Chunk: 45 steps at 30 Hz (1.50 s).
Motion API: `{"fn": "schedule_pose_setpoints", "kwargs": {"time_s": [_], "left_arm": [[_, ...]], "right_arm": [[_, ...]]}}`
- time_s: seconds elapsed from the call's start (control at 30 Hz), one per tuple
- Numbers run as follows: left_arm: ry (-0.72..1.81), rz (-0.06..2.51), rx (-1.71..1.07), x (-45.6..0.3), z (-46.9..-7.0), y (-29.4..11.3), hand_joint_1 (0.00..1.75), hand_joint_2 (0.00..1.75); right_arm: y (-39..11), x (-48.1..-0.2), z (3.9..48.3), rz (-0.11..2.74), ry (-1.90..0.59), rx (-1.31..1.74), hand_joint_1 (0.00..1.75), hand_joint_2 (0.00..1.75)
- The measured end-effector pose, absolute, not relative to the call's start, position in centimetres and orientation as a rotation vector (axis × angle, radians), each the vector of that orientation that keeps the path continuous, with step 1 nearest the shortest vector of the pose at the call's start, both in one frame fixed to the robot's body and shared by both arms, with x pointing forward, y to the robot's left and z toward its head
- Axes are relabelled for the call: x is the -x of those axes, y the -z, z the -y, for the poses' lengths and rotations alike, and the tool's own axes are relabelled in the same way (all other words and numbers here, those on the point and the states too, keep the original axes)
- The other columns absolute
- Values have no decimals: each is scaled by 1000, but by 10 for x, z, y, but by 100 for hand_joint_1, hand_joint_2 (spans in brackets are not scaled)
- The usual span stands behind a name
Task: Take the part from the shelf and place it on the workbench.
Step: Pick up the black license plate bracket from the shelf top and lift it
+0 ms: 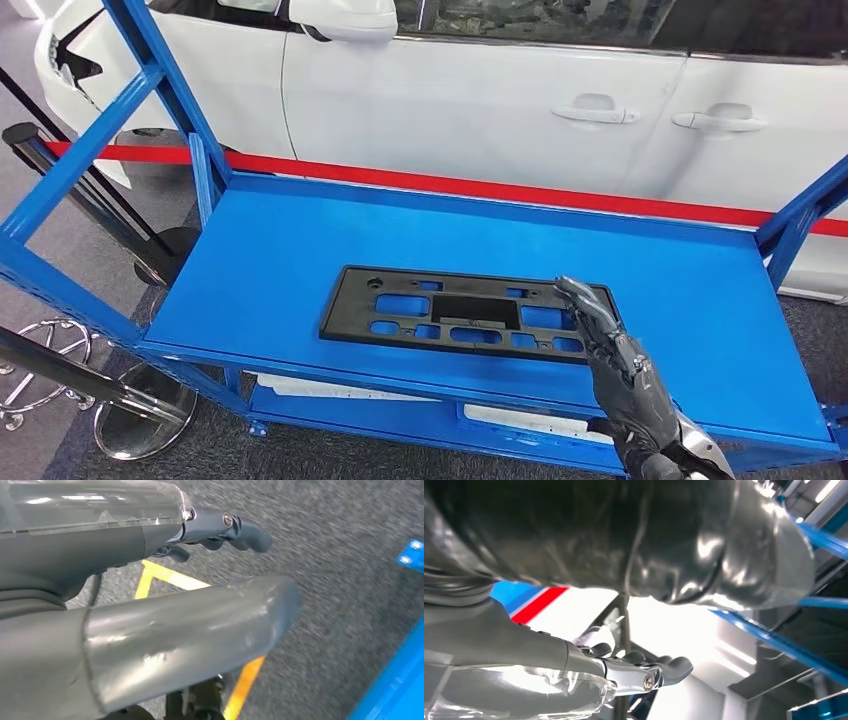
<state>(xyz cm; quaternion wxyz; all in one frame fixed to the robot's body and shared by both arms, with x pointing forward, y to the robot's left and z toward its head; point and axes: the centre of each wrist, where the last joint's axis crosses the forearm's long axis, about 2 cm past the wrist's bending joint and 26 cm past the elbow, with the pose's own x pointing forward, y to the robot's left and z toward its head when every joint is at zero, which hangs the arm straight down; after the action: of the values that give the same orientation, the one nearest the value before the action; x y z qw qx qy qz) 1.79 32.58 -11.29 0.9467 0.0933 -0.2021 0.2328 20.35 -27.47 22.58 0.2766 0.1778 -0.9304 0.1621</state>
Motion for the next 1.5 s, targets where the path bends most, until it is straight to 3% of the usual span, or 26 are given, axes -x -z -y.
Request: {"fn": "schedule_pose_setpoints", "kwargs": {"time_s": [0.13, 0.27, 0.87, 1.13, 1.5], "left_arm": [[-474, 415, -189, -20, -326, 113, 0, 0], [-470, 401, -186, -20, -326, 113, 0, 0], [-409, 389, -176, -24, -329, 112, 0, 0], [-406, 391, -168, -25, -327, 112, 0, 0], [-387, 394, -163, -26, -324, 112, 0, 0]], "right_arm": [[-223, -202, 275, 2481, -441, -470, 0, 0], [-217, -201, 273, 2420, -487, -453, 0, 175], [-178, -228, 221, 2209, -1131, 77, 0, 175], [-168, -228, 217, 2190, -1221, 118, 0, 175], [-158, -223, 218, 2188, -1393, 432, 0, 175]]}}
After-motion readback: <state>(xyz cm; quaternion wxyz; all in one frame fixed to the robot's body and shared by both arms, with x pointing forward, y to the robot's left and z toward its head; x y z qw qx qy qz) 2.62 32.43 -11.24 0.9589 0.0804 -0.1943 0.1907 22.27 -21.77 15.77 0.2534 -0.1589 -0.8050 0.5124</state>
